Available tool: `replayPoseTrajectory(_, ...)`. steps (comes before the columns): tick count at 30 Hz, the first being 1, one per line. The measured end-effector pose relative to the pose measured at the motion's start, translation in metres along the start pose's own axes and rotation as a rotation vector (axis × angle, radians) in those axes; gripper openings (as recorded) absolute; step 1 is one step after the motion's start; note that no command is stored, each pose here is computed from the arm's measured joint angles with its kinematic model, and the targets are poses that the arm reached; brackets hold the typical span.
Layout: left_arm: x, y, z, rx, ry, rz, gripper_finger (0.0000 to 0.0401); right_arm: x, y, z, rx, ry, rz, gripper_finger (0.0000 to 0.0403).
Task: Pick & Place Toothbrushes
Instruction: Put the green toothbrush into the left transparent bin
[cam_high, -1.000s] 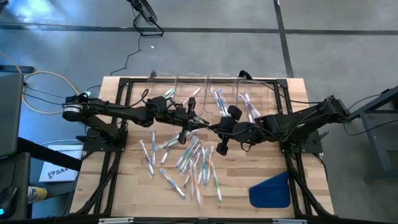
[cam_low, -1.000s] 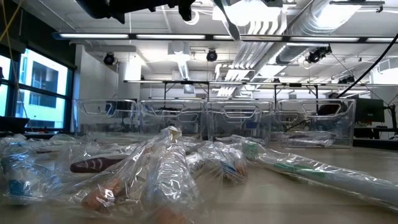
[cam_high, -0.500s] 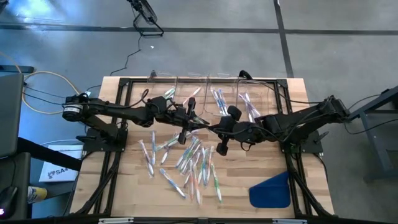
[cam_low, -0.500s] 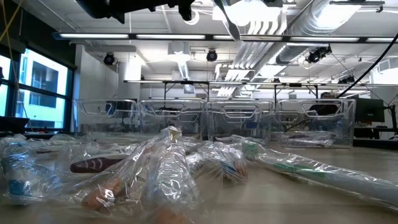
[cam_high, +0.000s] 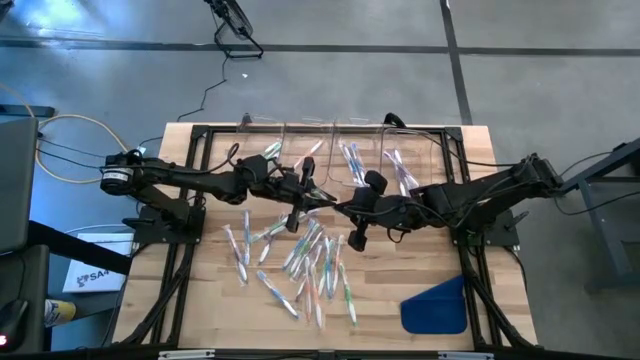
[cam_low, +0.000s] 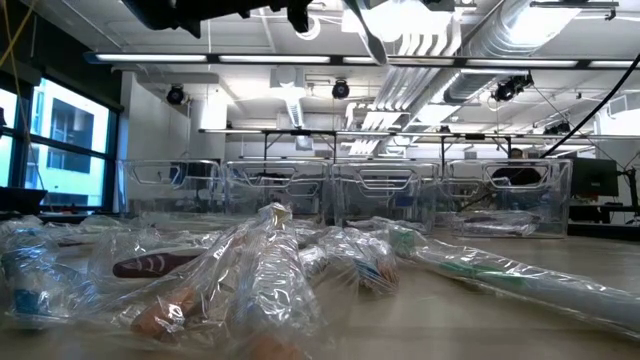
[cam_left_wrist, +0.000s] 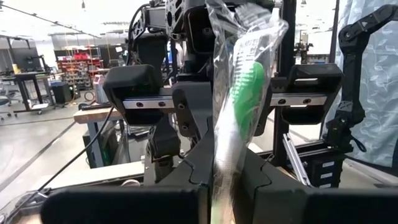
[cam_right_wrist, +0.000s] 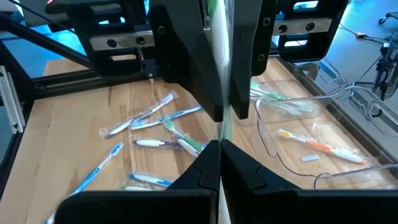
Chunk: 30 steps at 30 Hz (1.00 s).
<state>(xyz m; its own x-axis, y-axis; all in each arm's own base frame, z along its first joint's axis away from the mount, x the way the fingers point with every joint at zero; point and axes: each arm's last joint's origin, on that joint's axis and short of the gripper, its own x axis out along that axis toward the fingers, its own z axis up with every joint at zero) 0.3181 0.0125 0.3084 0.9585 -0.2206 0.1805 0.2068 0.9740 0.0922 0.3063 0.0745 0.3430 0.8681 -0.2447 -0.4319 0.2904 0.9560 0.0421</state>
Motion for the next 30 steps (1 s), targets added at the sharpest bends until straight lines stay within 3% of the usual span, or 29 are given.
replayPoseTrajectory(19, 0.0, 0.0002, 0.0001, 0.0, -0.001, 0.002, 0.002, 0.0005, -0.0009, 0.0002, -0.027, 0.002, 0.001, 0.0004)
replayPoseTrajectory(24, -0.0001, -0.0002, -0.0005, -0.001, 0.002, -0.001, 0.002, 0.0005, -0.0002, -0.003, -0.073, 0.045, 0.054, 0.0004)
replayPoseTrajectory(30, -0.0003, 0.0001, 0.0005, 0.002, -0.007, -0.006, 0.002, 0.0002, -0.0005, -0.0063, -0.088, 0.078, 0.061, 0.0055)
